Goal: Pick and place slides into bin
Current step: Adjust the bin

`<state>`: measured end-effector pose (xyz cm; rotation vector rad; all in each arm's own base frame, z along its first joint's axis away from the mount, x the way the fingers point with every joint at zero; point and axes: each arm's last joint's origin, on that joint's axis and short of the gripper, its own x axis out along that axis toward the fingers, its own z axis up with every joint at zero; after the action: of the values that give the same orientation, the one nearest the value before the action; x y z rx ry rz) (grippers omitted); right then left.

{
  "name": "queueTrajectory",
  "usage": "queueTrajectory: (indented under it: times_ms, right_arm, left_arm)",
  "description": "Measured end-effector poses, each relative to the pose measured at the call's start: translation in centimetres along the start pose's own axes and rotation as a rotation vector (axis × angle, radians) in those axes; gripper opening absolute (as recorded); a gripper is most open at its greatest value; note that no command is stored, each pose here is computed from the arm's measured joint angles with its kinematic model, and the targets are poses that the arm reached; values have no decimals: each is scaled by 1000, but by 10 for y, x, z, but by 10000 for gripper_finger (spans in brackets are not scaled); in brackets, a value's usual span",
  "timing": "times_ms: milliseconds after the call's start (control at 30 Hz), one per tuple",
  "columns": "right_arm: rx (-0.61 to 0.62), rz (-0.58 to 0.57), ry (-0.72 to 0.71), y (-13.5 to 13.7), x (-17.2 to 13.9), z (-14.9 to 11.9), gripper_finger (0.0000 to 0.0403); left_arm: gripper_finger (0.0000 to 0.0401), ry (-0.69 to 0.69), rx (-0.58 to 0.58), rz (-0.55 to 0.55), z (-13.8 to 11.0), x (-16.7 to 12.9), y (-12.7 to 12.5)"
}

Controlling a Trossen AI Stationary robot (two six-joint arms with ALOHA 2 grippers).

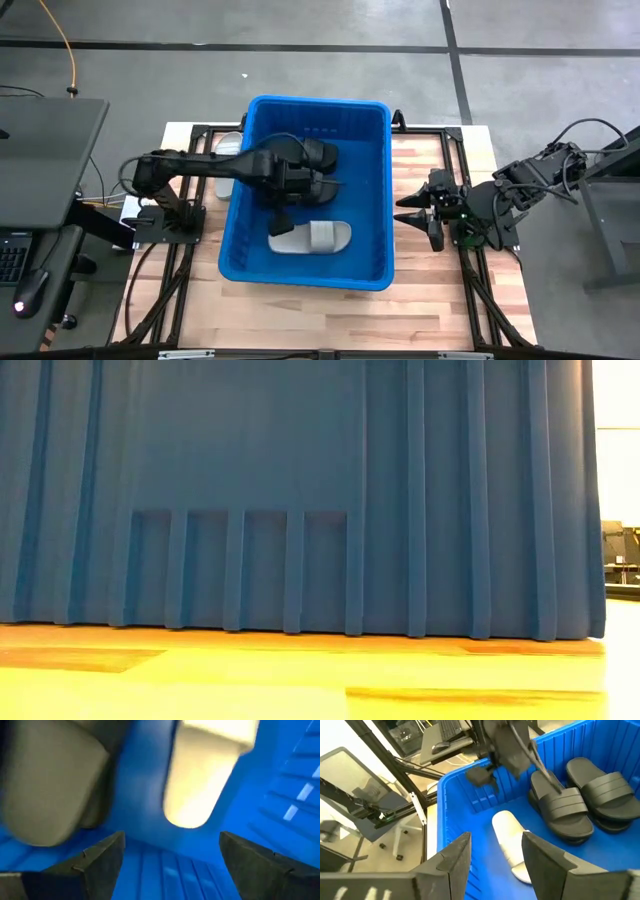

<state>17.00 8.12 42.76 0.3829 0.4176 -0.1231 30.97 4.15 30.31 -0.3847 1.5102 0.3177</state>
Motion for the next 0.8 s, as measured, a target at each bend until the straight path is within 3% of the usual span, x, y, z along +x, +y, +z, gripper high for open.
queueTrajectory:
  times_ms: [200, 433, 567, 800]
  right_arm:
    - [-20, -13, -3, -1, 0, 0, 165]
    - [49, -51, 4, -3, 0, -2, 165]
    - [131, -57, -3, -3, 0, -2, 165]
    - [223, -125, -72, -4, 2, 0, 165]
  left_arm:
    - [308, -120, 69, 133, -12, -51, -19]
    - [307, -332, 86, 139, -33, -99, -29]
    - [307, -408, 105, 105, -52, -122, -21]
    - [307, -594, 57, 252, -91, -159, 18]
